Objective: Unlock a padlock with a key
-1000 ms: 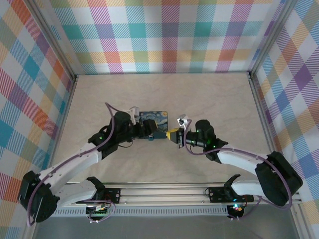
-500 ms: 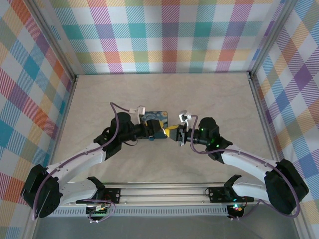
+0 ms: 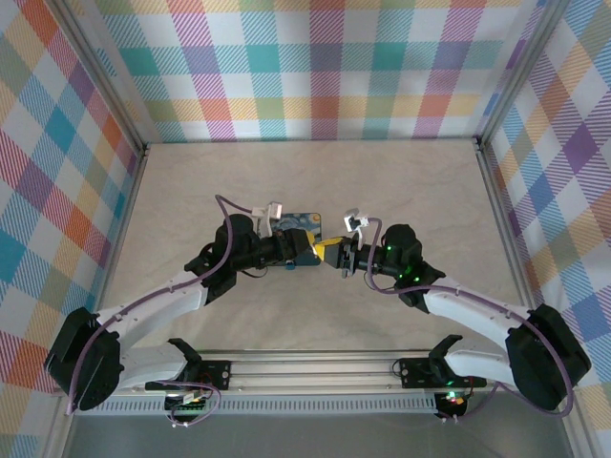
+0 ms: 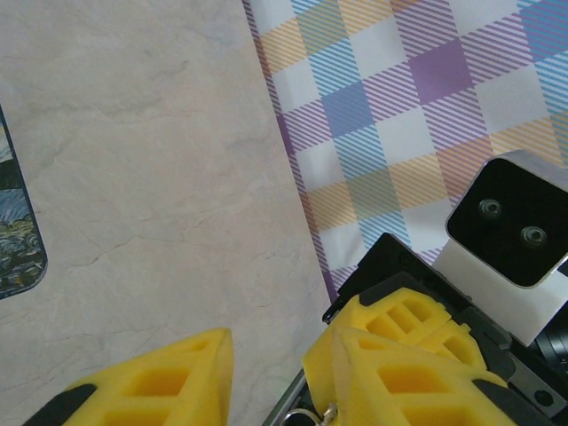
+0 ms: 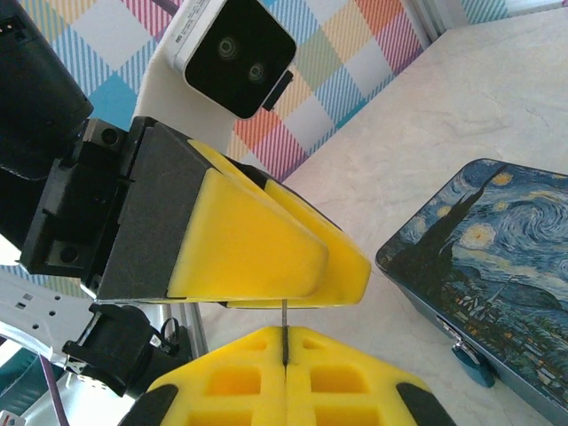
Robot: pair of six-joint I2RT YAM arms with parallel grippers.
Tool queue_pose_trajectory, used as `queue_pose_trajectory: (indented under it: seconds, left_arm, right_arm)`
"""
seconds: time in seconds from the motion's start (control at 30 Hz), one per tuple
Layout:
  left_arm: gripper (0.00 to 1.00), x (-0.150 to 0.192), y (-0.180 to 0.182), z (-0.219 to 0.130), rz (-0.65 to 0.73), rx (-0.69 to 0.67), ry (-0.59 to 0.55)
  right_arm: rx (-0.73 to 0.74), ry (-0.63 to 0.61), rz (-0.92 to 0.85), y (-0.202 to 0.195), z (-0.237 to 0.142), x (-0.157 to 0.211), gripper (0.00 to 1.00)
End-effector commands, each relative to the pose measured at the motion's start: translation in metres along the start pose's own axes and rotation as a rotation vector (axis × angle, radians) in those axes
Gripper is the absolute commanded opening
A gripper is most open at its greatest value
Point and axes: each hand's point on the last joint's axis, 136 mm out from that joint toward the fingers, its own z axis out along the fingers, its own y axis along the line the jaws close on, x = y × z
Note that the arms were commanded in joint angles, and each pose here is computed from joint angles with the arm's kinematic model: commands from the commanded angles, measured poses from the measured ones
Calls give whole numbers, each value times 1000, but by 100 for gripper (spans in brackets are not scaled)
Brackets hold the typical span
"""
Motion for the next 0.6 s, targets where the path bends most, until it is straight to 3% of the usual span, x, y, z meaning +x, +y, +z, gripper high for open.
queue_pose_trajectory:
  seconds: [0.0,0.23,0.57]
  left_arm:
    - [29,3,-9,3,13,37,9]
    - [19,3,-10,3,9,41,7]
    - [17,4,-13,3,12,49,9]
  right_arm:
    - [-61,-45,-38,17,3,-19,0]
    - [-60,-45,-27,15,5,-18,0]
    - [-59,-50,-4,12,9,-20,0]
